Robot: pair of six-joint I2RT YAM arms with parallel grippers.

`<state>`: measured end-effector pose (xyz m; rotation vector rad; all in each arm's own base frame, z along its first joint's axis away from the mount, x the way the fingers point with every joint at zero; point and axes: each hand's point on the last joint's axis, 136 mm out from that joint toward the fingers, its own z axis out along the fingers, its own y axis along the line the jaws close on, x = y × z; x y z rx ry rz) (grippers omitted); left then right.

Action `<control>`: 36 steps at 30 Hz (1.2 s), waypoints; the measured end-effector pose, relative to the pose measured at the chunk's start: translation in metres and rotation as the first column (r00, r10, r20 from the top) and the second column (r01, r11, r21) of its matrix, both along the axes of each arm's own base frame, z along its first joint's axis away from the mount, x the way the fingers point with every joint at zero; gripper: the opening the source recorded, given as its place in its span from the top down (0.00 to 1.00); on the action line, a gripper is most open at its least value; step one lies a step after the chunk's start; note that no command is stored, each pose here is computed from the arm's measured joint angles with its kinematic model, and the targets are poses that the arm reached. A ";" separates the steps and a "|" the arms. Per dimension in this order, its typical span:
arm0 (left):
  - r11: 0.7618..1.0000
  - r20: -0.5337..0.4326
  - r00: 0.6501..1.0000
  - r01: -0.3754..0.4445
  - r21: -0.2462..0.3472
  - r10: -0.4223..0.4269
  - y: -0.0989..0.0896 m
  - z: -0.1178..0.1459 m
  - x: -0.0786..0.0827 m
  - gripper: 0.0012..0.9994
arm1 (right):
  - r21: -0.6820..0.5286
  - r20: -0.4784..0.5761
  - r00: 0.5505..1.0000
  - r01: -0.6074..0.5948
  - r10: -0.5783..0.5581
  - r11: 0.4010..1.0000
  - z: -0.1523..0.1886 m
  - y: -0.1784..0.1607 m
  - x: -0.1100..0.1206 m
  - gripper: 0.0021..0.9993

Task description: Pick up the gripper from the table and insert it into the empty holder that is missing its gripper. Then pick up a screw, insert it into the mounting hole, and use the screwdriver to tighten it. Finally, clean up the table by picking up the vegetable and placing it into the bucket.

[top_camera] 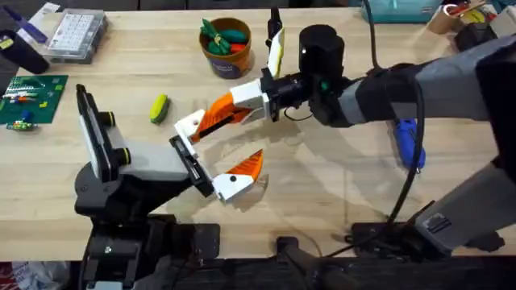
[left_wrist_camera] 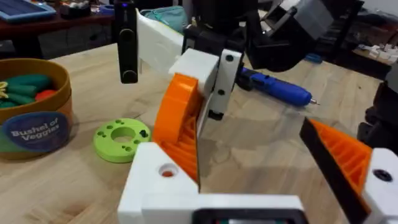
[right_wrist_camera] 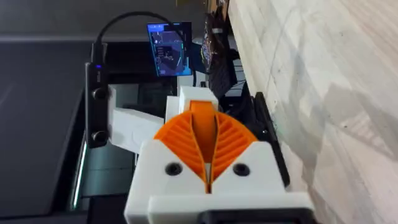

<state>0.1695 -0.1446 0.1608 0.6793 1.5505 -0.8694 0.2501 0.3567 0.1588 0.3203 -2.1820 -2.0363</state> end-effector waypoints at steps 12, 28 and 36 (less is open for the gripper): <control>1.000 0.001 1.000 -0.001 0.000 0.001 0.000 0.000 0.000 0.01 | -0.004 -0.005 1.000 0.005 -0.005 1.000 -0.001 0.001 0.000 0.85; 1.000 0.020 0.999 0.026 0.011 -0.026 -0.003 0.000 -0.004 0.01 | -0.023 -0.025 0.999 0.040 -0.041 0.999 -0.004 0.001 0.006 0.35; 0.999 0.023 0.999 0.029 0.013 -0.030 -0.003 0.000 -0.004 0.01 | -0.017 -0.031 0.997 0.064 -0.064 0.998 -0.003 -0.015 0.020 0.01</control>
